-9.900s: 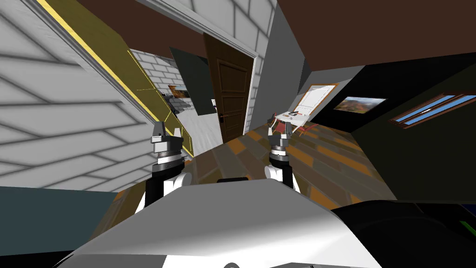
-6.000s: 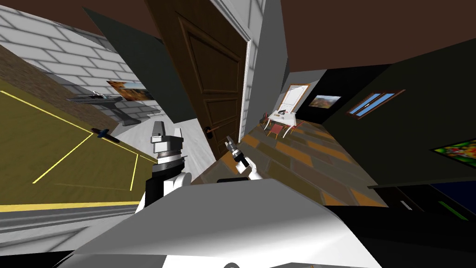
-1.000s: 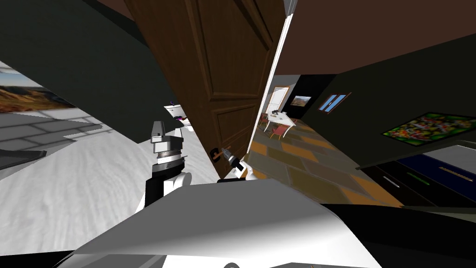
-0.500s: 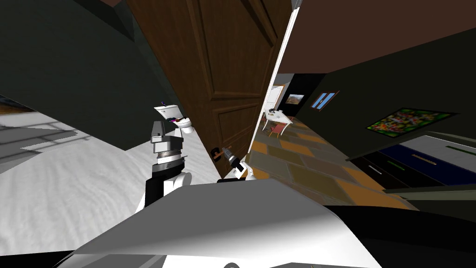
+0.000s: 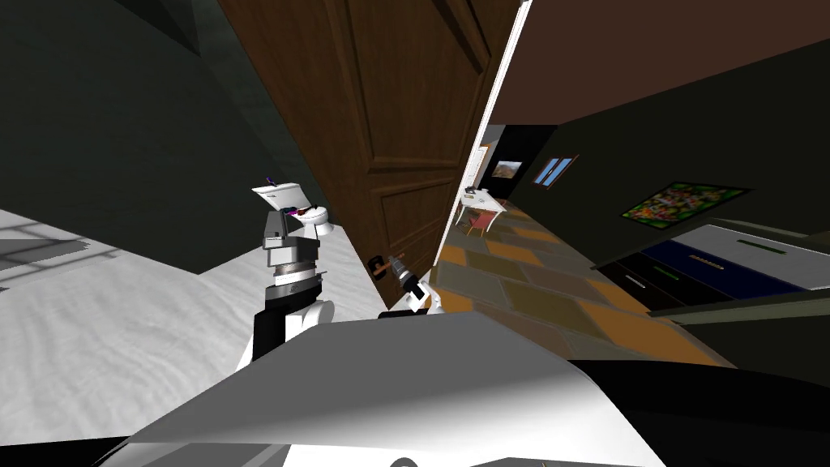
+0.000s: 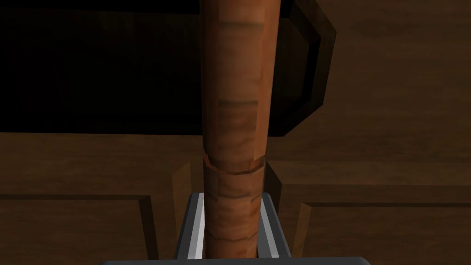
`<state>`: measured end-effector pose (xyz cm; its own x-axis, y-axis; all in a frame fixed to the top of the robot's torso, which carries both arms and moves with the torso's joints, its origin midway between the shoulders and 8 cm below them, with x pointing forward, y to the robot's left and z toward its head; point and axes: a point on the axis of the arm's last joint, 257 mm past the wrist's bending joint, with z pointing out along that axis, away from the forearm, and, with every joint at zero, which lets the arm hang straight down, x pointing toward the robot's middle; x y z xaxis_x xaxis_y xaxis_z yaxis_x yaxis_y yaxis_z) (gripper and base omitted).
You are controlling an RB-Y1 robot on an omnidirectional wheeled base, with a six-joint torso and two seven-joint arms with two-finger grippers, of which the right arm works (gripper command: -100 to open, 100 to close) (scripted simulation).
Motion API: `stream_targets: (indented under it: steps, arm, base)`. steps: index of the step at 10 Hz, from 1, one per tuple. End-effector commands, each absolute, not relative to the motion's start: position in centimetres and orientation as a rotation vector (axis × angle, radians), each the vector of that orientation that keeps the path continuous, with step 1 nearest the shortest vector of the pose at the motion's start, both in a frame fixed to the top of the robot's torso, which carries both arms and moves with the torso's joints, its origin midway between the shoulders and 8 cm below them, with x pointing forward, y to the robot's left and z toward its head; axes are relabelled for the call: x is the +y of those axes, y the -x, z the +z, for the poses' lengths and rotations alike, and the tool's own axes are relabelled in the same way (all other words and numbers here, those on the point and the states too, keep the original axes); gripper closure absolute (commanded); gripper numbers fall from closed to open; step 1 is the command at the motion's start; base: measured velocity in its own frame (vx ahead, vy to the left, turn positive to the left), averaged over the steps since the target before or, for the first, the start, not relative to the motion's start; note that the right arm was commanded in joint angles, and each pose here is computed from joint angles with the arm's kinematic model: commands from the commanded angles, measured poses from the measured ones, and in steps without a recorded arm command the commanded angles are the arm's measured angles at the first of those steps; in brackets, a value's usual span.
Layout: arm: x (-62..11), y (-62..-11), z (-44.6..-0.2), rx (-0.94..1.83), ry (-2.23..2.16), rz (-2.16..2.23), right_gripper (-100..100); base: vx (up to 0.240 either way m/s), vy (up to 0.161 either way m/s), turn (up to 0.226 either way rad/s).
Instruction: Push the door open
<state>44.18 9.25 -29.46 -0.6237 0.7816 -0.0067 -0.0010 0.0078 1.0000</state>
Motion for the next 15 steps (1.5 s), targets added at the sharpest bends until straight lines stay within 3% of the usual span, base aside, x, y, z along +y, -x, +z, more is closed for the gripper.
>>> stream_targets:
  steps: [1,15]
  arm:
    - [7.9,-44.8,-29.9,1.689,-0.811,1.651,100]
    - [-1.0,-49.6,-30.8,1.608,-0.888,1.493,100]
  base:
    - [0.048,0.116,-0.041]
    - [0.087,0.164,-0.059]
